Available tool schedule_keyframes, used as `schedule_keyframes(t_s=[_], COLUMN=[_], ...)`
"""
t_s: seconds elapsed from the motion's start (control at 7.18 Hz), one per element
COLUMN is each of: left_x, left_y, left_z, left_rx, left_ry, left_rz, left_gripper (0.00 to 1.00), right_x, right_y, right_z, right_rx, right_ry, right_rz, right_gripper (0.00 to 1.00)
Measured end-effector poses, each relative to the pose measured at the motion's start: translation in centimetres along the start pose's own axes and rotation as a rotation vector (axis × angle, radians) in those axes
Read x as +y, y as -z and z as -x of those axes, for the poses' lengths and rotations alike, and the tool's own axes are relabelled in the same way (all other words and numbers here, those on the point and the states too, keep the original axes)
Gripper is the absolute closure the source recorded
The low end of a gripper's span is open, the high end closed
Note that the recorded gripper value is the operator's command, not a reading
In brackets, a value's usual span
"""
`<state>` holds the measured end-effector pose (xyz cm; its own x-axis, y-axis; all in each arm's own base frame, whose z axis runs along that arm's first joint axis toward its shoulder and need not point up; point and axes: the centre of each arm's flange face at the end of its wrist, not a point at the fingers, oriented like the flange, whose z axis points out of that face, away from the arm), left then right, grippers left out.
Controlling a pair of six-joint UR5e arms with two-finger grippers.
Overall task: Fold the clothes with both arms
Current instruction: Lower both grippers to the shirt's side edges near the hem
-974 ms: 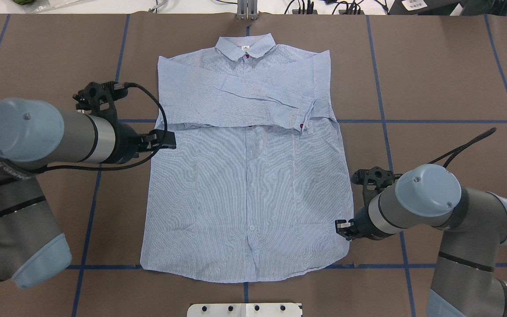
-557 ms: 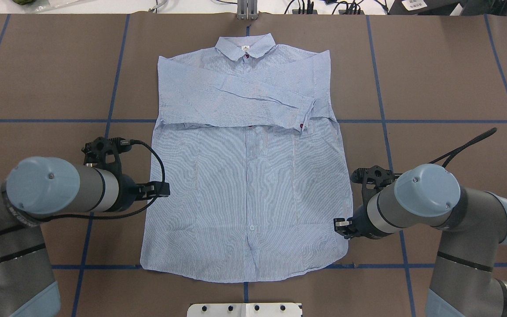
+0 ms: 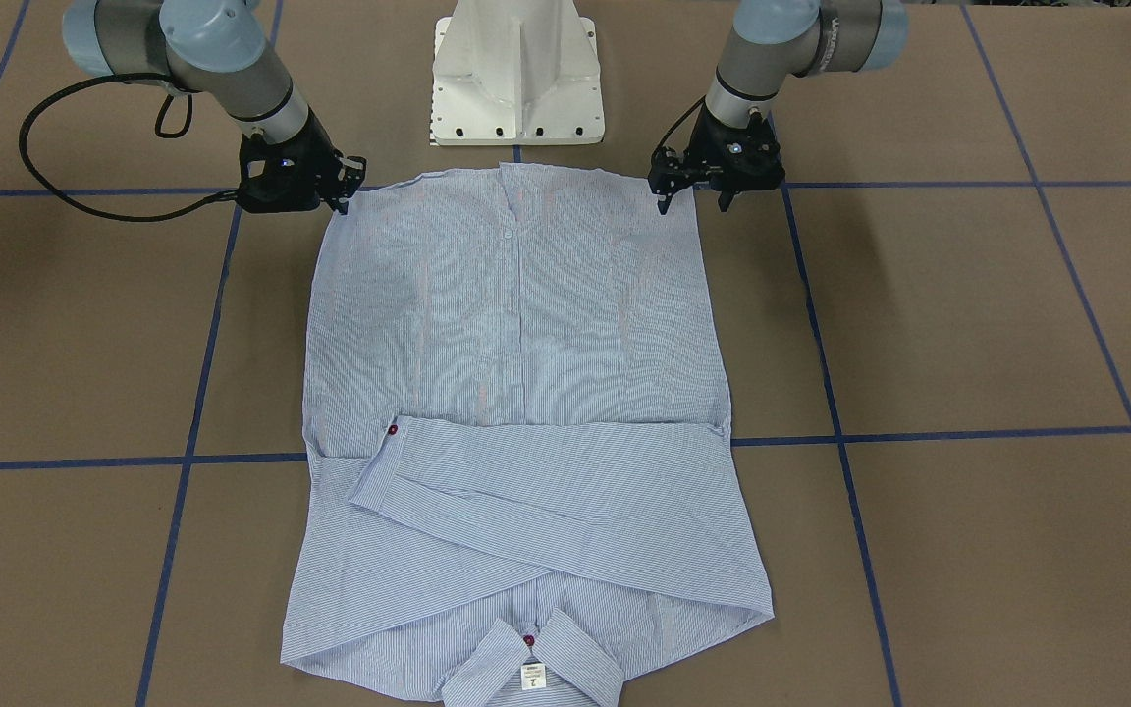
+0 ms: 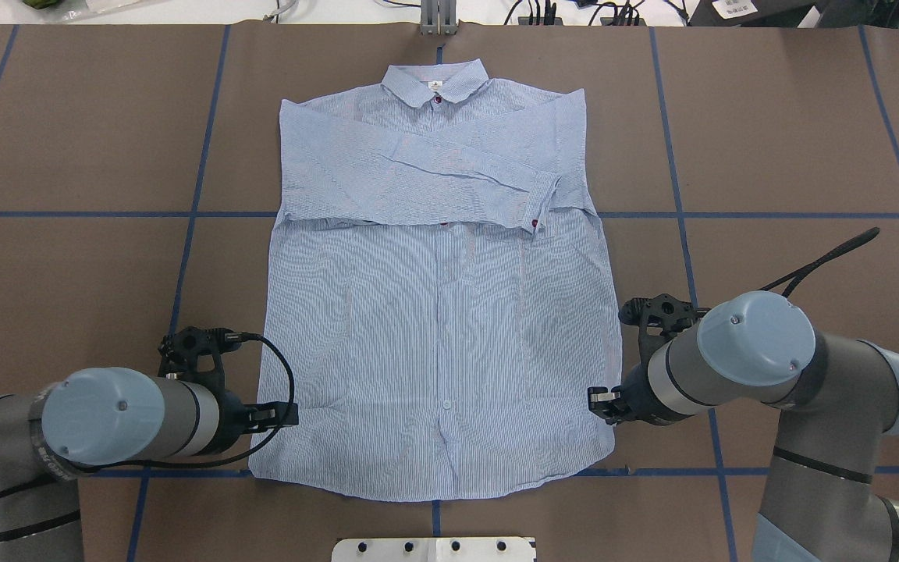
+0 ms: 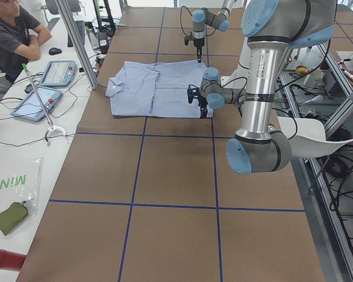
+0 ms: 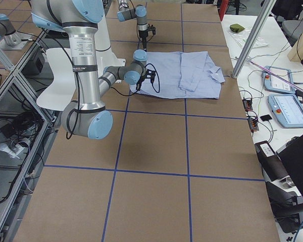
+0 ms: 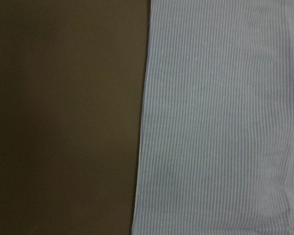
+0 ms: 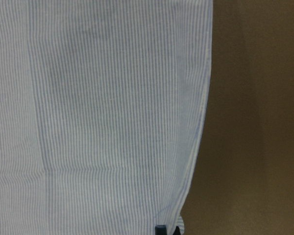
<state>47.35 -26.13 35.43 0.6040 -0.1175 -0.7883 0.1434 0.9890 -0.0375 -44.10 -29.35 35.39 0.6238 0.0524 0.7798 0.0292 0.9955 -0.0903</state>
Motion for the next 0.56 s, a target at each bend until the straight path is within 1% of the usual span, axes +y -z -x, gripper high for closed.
schedule_keyframes(t_s=[0.14,0.56], left_x=[0.90,1.68], left_y=[-0.31,-0.60], left_z=[-0.12,-0.24], left_rx=[-0.002,-0.011], left_ry=[0.016,0.028], left_rz=[0.013,0.026], left_gripper=[0.38,0.41], right_x=[0.02,-0.05], right_y=[0.06,0.10], right_z=[0.13,0.28], right_rx=[-0.003,-0.005], right_ry=[0.001,0.001], right_rz=[0.000,0.000], right_gripper=[1.00,1.00])
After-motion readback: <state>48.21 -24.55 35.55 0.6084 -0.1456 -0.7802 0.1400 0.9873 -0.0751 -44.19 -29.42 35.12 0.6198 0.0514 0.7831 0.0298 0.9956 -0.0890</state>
